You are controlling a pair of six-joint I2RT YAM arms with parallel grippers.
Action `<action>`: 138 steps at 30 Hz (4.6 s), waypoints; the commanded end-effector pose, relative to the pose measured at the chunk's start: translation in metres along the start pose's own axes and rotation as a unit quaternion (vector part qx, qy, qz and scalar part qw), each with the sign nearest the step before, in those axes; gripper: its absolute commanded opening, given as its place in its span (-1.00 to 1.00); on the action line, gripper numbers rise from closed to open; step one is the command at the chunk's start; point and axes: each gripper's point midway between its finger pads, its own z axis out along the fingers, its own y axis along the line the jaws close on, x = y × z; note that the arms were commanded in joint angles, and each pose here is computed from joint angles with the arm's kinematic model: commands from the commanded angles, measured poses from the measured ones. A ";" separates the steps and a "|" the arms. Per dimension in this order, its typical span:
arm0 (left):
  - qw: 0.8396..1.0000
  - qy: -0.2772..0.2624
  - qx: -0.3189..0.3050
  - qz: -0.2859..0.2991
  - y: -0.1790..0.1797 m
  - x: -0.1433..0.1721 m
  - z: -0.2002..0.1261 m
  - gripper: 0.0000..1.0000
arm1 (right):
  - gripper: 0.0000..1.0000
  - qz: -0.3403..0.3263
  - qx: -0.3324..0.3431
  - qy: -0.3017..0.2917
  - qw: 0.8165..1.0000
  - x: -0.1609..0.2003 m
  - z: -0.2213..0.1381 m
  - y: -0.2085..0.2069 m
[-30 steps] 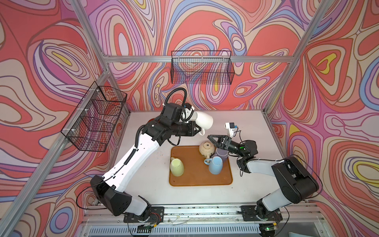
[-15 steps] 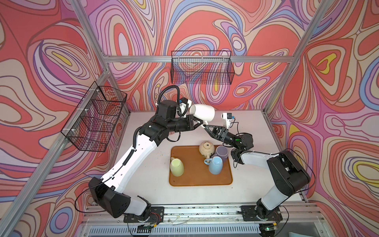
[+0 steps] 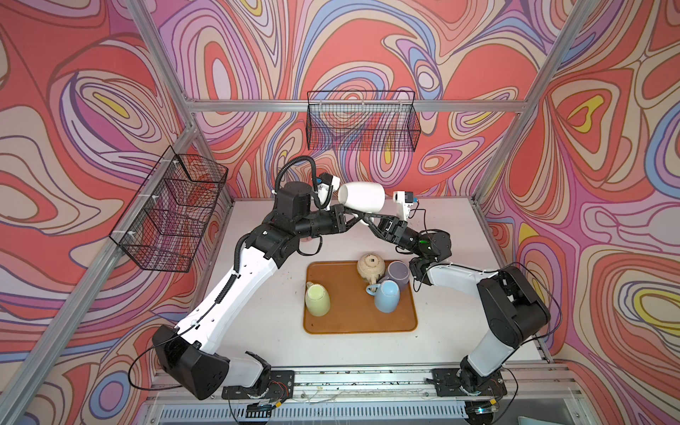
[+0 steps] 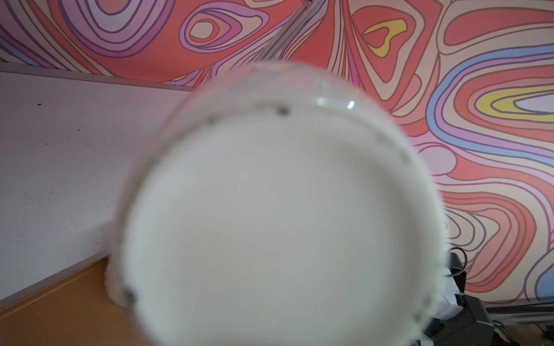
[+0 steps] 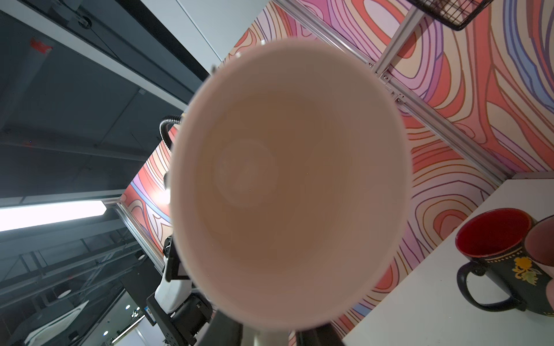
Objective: Turn the mug right side up
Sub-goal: Place the mug at the top-center of the table, then rotate the mug on the tray.
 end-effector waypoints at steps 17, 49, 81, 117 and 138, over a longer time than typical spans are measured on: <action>0.998 0.016 -0.061 -0.009 0.042 0.028 -0.010 0.24 | -1.00 -0.017 0.030 -0.014 0.999 -0.005 -0.002 -0.007; 0.869 -0.009 -0.491 0.052 0.178 0.125 -0.187 1.00 | -1.00 -0.213 0.635 0.287 0.685 0.048 0.000 -0.261; 0.882 -0.012 -0.466 0.076 0.173 0.136 -0.192 1.00 | -1.00 -0.259 0.621 0.306 0.673 0.090 0.015 -0.354; 0.912 0.074 -0.395 0.084 0.158 0.145 -0.147 0.98 | 0.05 -0.281 0.570 0.247 0.732 0.037 0.039 -0.235; 0.896 0.231 -0.345 0.158 0.123 0.157 0.008 -0.27 | 0.08 -0.242 0.623 0.143 0.730 0.000 -0.126 -0.058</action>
